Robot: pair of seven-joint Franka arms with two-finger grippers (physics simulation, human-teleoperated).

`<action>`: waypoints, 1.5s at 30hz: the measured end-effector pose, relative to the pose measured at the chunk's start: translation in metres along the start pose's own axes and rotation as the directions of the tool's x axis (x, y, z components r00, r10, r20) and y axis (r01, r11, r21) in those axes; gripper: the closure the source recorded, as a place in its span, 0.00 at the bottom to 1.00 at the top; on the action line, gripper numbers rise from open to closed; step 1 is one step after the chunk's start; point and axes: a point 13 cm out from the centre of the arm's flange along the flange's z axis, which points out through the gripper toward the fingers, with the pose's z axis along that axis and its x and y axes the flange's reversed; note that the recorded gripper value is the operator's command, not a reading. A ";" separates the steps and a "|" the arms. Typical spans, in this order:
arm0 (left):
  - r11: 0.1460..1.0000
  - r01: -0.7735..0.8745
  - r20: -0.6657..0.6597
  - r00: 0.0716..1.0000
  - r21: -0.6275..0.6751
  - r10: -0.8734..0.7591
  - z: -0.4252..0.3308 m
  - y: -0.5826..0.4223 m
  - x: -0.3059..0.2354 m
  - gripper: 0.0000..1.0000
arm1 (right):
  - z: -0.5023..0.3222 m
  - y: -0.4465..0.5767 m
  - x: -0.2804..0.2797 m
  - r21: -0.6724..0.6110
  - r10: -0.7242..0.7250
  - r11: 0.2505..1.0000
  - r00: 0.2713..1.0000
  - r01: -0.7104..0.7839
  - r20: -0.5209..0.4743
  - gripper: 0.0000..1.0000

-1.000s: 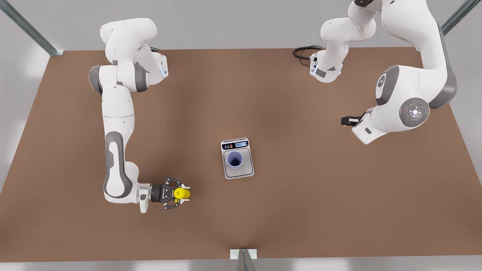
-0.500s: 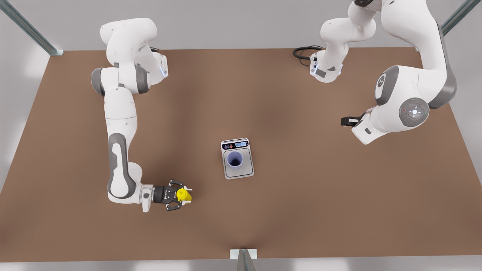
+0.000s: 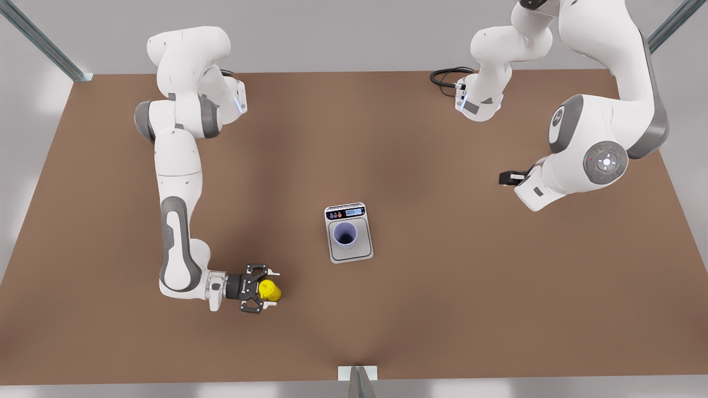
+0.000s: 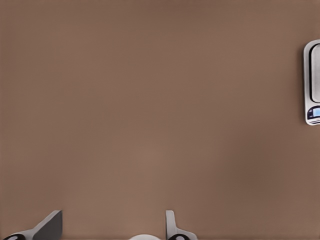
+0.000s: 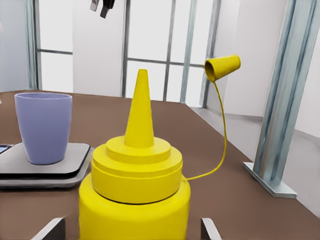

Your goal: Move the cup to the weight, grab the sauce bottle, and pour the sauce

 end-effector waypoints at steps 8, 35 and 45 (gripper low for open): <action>1.000 0.000 0.004 1.000 0.000 0.000 0.000 -0.001 -0.002 0.00 | -0.003 -0.003 -0.001 0.005 -0.019 1.000 1.000 0.019 -0.003 0.00; 1.000 0.003 0.009 1.000 -0.007 -0.003 -0.001 0.001 -0.003 0.00 | -0.217 -0.049 0.014 0.090 -0.078 0.991 0.964 0.104 -0.255 0.00; 1.000 0.000 0.007 1.000 -0.013 0.000 0.000 0.000 -0.002 0.00 | -0.195 0.011 -0.127 -0.052 0.062 0.963 0.404 -0.266 -0.913 0.00</action>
